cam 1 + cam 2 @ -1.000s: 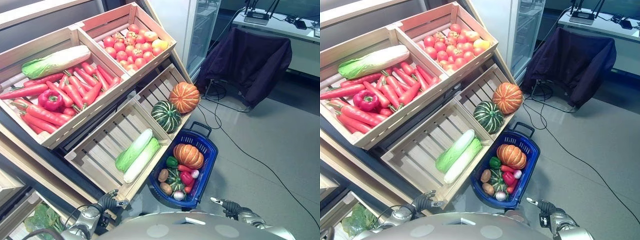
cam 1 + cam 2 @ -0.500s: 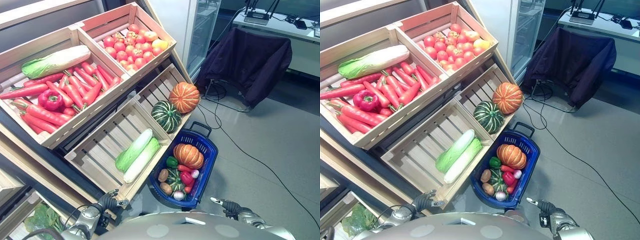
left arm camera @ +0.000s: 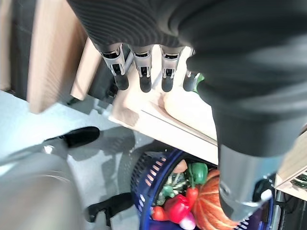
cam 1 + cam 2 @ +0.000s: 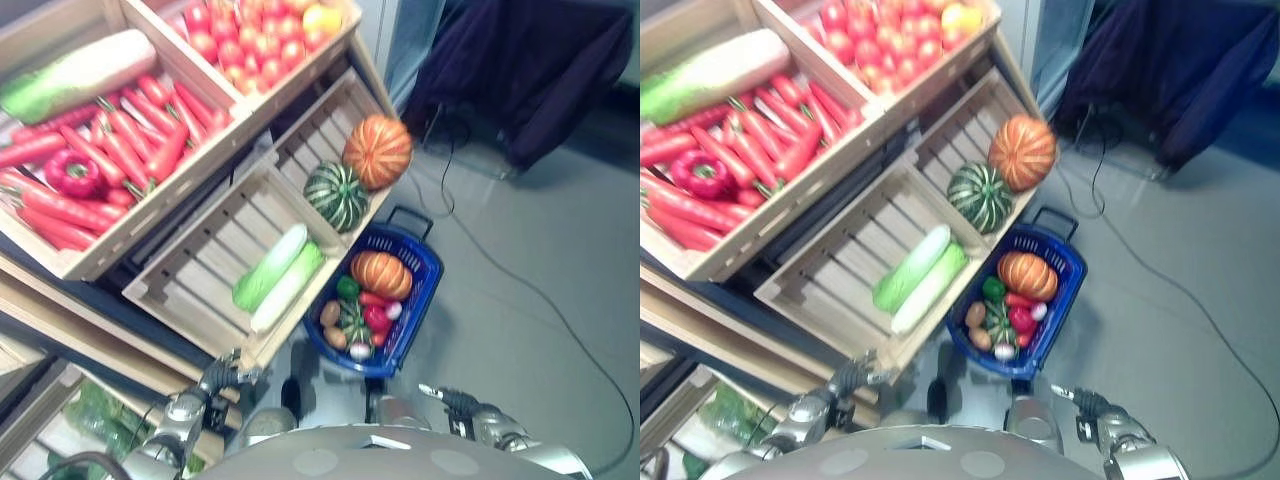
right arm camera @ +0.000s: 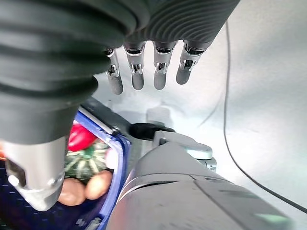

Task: Pick up fruits and vegetables into the basket

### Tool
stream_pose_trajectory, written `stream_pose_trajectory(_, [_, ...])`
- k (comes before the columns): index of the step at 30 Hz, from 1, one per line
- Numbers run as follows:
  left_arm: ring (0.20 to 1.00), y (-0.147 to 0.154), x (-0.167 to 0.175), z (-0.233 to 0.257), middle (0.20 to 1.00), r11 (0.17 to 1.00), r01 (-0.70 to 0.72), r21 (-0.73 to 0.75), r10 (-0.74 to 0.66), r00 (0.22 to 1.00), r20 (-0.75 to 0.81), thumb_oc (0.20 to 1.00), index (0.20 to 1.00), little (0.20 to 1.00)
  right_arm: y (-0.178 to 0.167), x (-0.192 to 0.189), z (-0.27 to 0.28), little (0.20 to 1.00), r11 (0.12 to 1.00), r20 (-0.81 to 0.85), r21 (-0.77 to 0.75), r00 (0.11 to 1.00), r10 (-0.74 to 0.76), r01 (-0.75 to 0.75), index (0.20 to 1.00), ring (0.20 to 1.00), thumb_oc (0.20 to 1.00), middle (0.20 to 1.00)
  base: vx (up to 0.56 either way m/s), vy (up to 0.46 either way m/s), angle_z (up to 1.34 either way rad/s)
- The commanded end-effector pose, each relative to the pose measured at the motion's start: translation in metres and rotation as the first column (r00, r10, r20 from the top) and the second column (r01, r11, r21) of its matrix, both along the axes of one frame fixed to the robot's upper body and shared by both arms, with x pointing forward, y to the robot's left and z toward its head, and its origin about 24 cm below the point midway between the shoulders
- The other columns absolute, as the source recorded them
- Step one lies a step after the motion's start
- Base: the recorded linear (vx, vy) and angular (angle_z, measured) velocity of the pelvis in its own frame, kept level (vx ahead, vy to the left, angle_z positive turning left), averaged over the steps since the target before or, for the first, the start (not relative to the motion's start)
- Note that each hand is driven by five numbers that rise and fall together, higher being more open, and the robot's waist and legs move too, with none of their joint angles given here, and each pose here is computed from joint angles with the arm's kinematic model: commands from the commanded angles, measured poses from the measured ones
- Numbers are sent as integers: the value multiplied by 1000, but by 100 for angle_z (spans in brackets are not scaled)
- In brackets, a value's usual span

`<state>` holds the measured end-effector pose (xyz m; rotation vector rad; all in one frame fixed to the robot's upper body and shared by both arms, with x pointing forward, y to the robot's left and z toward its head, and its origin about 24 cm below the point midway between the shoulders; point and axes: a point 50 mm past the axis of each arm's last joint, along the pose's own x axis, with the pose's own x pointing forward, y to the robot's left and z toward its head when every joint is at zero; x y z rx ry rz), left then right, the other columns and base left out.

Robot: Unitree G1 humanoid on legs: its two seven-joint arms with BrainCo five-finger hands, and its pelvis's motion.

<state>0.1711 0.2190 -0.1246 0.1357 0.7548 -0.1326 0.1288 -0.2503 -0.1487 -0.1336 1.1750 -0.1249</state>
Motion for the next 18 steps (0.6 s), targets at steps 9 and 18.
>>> stream_pose_trajectory(9, [1000,-22,91,66,1000,995,0,-99,38,922,385,1000,1000,1000,-3,69,31,1000,1000,216,-13,976,2,1,1000,1000,1000,1000,-88,0,2])
stream_pose_trajectory(18, [1000,-30,127,117,1000,993,58,-99,12,803,596,1000,1000,1000,-6,94,47,1000,999,301,-15,953,-24,30,1000,1000,1000,1000,-88,-14,7])
